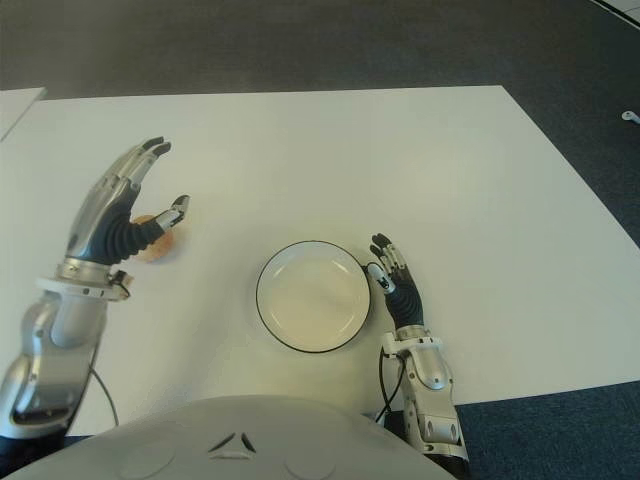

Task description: Put the apples into the plate.

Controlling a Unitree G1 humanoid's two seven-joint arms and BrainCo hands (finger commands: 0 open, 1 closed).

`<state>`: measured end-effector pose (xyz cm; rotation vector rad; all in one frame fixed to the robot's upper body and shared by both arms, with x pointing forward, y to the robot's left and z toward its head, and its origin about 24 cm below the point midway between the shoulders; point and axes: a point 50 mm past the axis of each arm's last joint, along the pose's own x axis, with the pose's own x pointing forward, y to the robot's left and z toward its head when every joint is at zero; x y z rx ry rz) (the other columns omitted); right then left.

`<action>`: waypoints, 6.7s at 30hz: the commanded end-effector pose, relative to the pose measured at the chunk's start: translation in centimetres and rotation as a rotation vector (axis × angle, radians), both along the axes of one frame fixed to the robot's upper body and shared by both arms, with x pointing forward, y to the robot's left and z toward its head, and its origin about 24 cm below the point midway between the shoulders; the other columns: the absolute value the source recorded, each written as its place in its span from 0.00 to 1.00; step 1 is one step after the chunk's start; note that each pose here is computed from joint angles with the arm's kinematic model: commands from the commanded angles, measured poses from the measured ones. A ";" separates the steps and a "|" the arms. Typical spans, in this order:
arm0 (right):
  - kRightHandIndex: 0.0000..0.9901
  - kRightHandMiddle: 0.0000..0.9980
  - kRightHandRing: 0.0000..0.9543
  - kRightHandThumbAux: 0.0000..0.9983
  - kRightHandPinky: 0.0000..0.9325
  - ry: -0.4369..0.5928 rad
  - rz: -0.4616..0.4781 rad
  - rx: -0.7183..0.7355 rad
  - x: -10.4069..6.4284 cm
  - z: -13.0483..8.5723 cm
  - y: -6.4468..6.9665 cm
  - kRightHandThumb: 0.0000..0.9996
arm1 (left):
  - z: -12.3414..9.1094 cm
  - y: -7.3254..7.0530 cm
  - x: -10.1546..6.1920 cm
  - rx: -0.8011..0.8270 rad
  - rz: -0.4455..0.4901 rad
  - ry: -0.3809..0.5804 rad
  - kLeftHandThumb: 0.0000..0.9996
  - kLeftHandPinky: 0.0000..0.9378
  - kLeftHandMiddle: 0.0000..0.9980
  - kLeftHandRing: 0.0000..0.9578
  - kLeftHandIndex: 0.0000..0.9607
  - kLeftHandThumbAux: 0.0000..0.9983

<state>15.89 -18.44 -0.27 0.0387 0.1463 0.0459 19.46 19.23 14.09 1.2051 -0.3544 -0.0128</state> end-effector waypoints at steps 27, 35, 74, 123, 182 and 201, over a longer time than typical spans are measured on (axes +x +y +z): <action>0.00 0.00 0.00 0.44 0.00 0.229 -0.043 -0.030 -2.6 -3.6 -1.6 0.09 | -3.5 6.2 6.2 0.892 -0.217 0.162 0.21 0.00 0.00 0.00 0.02 0.36; 0.00 0.00 0.00 0.46 0.00 0.233 -0.049 -0.031 -2.6 -3.6 -1.7 0.11 | -4.7 7.1 6.3 0.836 -0.193 0.223 0.26 0.00 0.00 0.00 0.03 0.36; 0.00 0.00 0.00 0.45 0.00 0.240 -0.040 -0.078 -2.7 -3.8 -1.7 0.10 | -7.7 8.4 5.3 0.706 -0.134 0.412 0.27 0.02 0.00 0.00 0.03 0.35; 0.00 0.00 0.00 0.45 0.00 0.229 -0.046 -0.110 -3.2 -3.7 -3.1 0.09 | -11.7 6.5 4.4 0.598 -0.104 0.506 0.24 0.01 0.00 0.00 0.00 0.31; 0.00 0.00 0.00 0.49 0.00 0.049 -0.036 -0.060 -7.2 1.2 -12.6 0.04 | -18.1 7.2 4.5 0.761 -0.143 0.447 0.33 0.09 0.04 0.03 0.07 0.45; 0.00 0.00 0.00 0.49 0.02 0.044 -0.016 -0.060 -6.5 1.1 -12.8 0.04 | -17.4 8.0 4.2 0.761 -0.162 0.456 0.49 0.21 0.18 0.17 0.17 0.45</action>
